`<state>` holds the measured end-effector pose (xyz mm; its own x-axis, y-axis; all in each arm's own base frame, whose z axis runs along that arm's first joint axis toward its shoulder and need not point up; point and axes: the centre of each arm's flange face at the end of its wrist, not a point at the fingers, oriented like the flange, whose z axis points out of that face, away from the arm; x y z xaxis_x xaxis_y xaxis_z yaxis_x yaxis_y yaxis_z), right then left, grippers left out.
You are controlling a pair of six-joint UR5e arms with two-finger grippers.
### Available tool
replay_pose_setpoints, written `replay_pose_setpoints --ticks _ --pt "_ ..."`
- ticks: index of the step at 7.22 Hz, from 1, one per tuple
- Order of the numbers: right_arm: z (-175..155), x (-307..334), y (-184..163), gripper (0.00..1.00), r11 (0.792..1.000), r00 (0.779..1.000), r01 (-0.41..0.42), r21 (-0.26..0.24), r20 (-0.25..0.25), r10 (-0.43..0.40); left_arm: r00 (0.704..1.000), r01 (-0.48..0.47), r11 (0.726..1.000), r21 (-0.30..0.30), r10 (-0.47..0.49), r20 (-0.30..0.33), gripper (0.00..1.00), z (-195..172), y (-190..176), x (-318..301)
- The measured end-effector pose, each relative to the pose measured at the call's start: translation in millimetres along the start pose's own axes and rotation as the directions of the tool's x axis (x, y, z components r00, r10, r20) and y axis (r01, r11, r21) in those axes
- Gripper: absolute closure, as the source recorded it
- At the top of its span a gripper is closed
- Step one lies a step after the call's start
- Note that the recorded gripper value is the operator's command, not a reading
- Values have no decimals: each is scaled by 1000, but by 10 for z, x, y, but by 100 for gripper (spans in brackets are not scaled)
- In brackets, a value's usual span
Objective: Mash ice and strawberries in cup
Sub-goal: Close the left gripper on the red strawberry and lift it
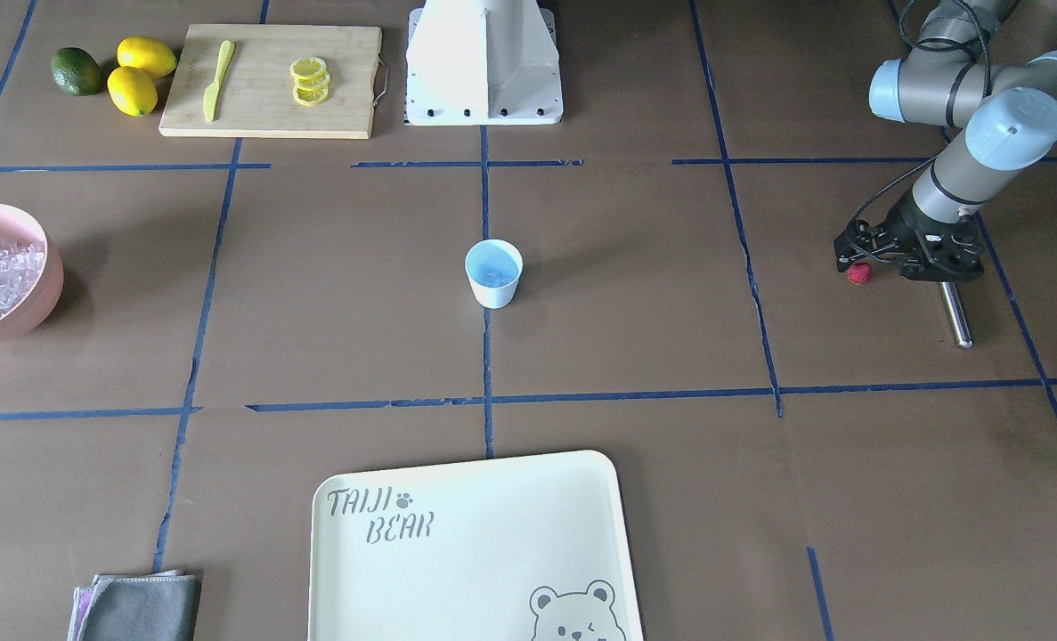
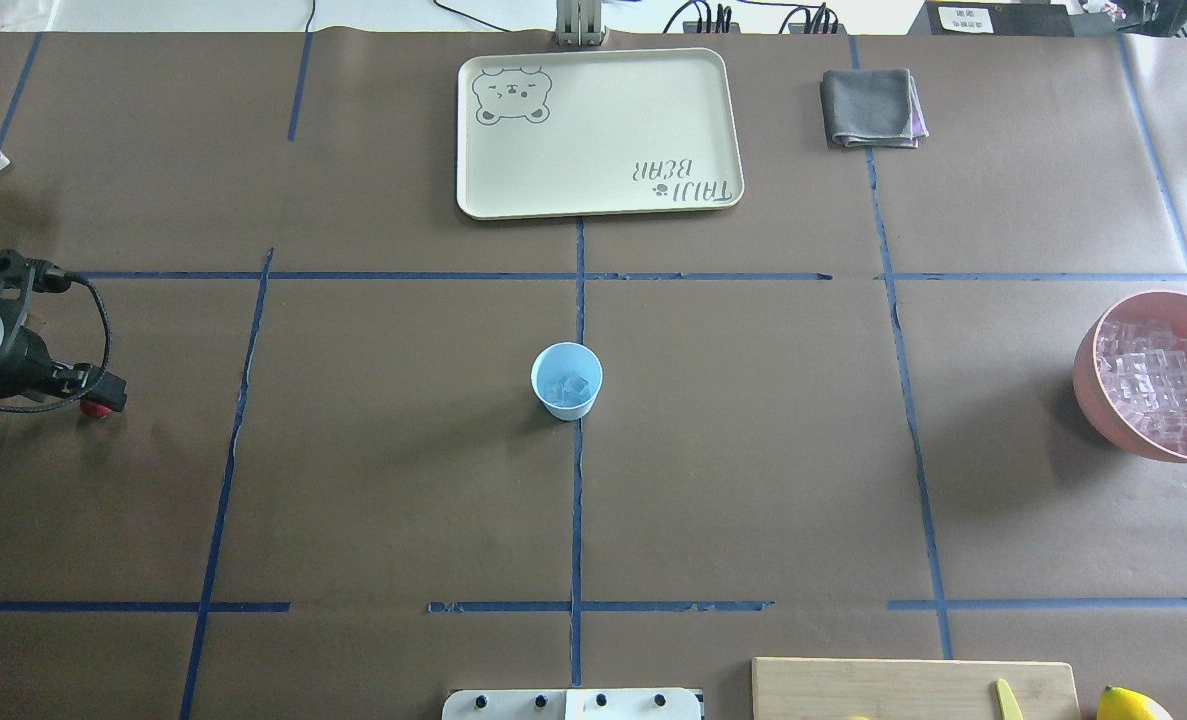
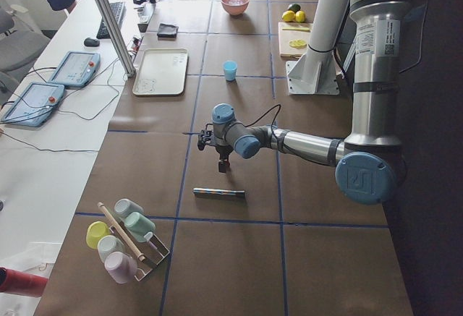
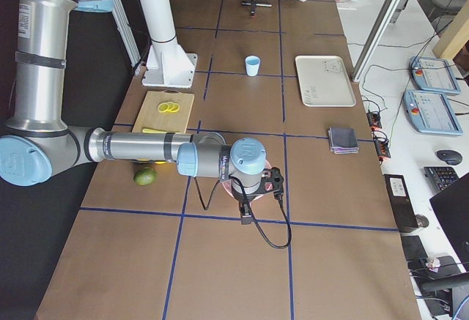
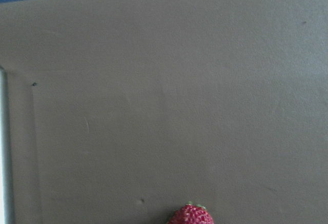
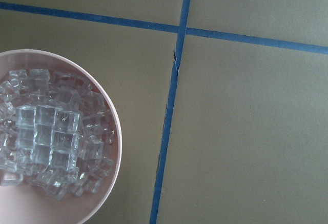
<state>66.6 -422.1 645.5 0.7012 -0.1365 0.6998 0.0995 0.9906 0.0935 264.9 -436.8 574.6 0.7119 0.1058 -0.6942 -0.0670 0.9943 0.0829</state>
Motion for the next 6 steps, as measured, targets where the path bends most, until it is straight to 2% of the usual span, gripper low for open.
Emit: replay_pose_setpoints --ticks 1,2,3,5,6 --pt "4 3 7 0 1000 1000 -1 -1 0 1 1000 -4 1000 -9 4 0 0 40 24 30" --pt "6 5 11 0 1000 1000 -1 -1 0 1 1000 -7 1000 -16 7 1 11 76 40 53" --pt "6 5 12 0 1000 1000 -1 -1 0 1 1000 -7 1000 -21 8 3 50 103 46 57" --pt "2 3 7 0 1000 1000 2 0 0 -2 1000 -6 1000 -24 6 6 85 130 25 67" --pt "-3 2 1 0 1000 1000 3 1 0 -3 1000 -9 1000 -24 9 7 94 132 16 76"
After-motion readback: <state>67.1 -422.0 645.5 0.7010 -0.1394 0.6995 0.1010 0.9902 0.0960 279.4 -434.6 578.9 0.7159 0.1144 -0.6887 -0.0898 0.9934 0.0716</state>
